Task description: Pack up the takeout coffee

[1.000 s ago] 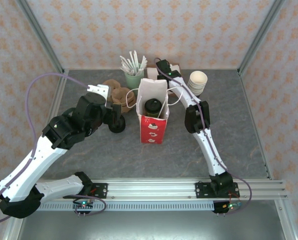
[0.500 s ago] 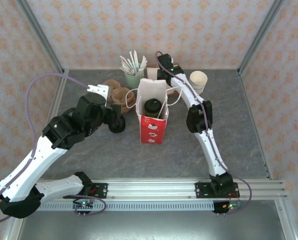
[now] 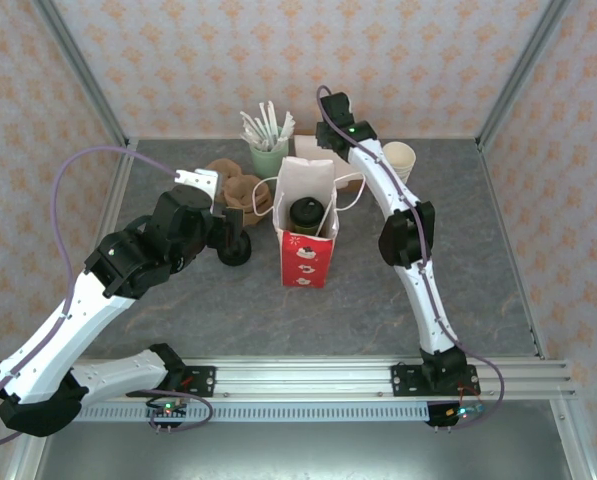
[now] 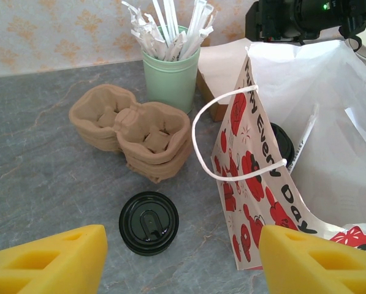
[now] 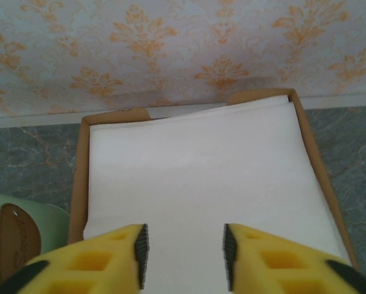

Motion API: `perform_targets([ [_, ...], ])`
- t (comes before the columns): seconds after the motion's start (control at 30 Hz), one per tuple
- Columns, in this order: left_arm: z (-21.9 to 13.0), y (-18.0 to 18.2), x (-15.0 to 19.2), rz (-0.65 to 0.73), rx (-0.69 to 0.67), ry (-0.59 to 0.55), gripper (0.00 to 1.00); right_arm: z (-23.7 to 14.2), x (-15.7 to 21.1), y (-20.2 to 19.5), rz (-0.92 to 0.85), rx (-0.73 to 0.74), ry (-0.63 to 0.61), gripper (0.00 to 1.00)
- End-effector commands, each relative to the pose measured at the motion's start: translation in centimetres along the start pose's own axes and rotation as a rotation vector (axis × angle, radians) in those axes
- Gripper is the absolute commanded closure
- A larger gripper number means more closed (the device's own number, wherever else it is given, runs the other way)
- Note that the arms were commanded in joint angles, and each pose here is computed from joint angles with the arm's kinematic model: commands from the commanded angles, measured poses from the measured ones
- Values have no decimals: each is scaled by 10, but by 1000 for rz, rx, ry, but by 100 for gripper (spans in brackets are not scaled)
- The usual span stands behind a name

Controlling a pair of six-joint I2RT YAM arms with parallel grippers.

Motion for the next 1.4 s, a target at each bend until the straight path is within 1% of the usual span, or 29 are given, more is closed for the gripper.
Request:
perform_targets([
  [0.0,0,10,7,4,-49,20,33,15,13,-6,-14,37,15,48],
  [0.13,-1,11,9,3,-52,23,33,31,26,-12,-24,66,32,38],
  [0.23,-2,12,10,1,-54,25,33,41,35,-16,-30,81,45,33],
  [0.5,-2,13,10,-1,-59,26,33,64,58,-27,-24,102,91,29],
  [0.77,-1,12,9,1,-57,26,33,80,77,-33,-21,110,132,23],
  [0.87,-1,12,9,3,-59,28,33,84,83,-37,-27,124,142,22],
  [1.07,-1,12,7,0,-60,20,33,92,94,-42,-32,142,162,22],
  [1.17,-1,12,7,2,-60,20,32,93,97,-42,-30,145,168,25],
  [1.23,-2,12,7,1,-60,18,32,93,95,-41,-29,141,164,30],
  [1.33,-2,12,7,2,-61,23,32,92,94,-40,-25,131,164,44],
  [1.37,-2,12,7,2,-61,22,32,91,93,-39,-25,127,163,46],
])
Point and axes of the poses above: each hand's point on the last joint's axis, 136 mm out from that joint toward the fingers, its own z axis out along the fingers, its own y axis along the line the jaws close on, x = y × z, the point moved 1 cm from there along -z, back along the fingers, and after that the axes turned 8 degrees about z, right-handed, at the moved point
